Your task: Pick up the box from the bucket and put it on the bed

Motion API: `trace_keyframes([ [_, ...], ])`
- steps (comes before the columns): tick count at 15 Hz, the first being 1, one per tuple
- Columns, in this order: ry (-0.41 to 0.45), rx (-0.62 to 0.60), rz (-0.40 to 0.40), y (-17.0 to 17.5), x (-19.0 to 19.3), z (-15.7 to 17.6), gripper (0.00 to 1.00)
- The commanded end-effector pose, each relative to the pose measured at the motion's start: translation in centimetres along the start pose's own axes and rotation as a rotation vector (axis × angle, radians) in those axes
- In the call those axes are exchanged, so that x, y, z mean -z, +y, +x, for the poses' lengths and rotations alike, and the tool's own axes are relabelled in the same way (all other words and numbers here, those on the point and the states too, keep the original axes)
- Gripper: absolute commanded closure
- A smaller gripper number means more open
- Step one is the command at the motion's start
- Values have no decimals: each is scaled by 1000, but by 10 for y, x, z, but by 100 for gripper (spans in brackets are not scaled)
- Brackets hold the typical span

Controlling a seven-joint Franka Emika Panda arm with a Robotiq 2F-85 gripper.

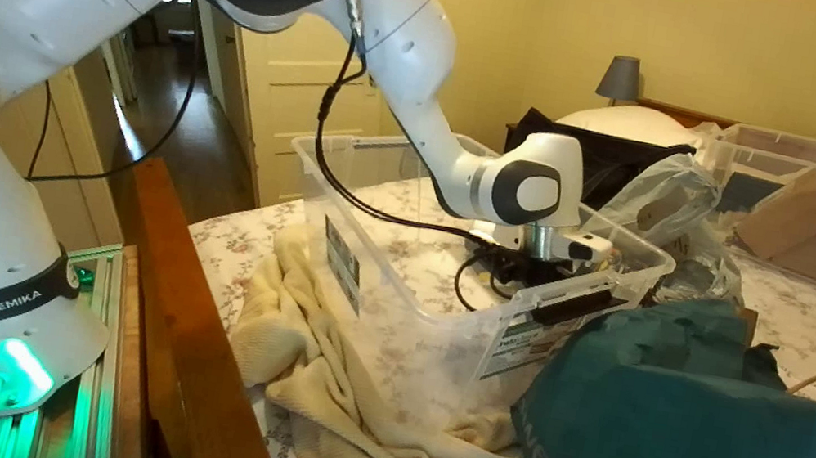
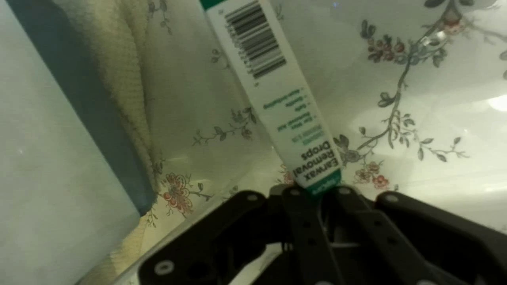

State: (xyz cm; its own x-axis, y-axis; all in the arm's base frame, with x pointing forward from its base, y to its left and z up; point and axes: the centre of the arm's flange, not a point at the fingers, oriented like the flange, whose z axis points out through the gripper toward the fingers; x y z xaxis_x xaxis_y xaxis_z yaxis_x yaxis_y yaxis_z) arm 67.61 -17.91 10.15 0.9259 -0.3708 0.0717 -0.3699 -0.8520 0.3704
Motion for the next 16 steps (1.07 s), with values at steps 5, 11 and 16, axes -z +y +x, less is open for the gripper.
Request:
trace_keyframes([
  [5, 17, -35, 47, 38, 50, -2, 99],
  [11, 96, -73, 83, 72, 106, -9, 99],
  [16, 218, -113, 114, 107, 159, -11, 99],
])
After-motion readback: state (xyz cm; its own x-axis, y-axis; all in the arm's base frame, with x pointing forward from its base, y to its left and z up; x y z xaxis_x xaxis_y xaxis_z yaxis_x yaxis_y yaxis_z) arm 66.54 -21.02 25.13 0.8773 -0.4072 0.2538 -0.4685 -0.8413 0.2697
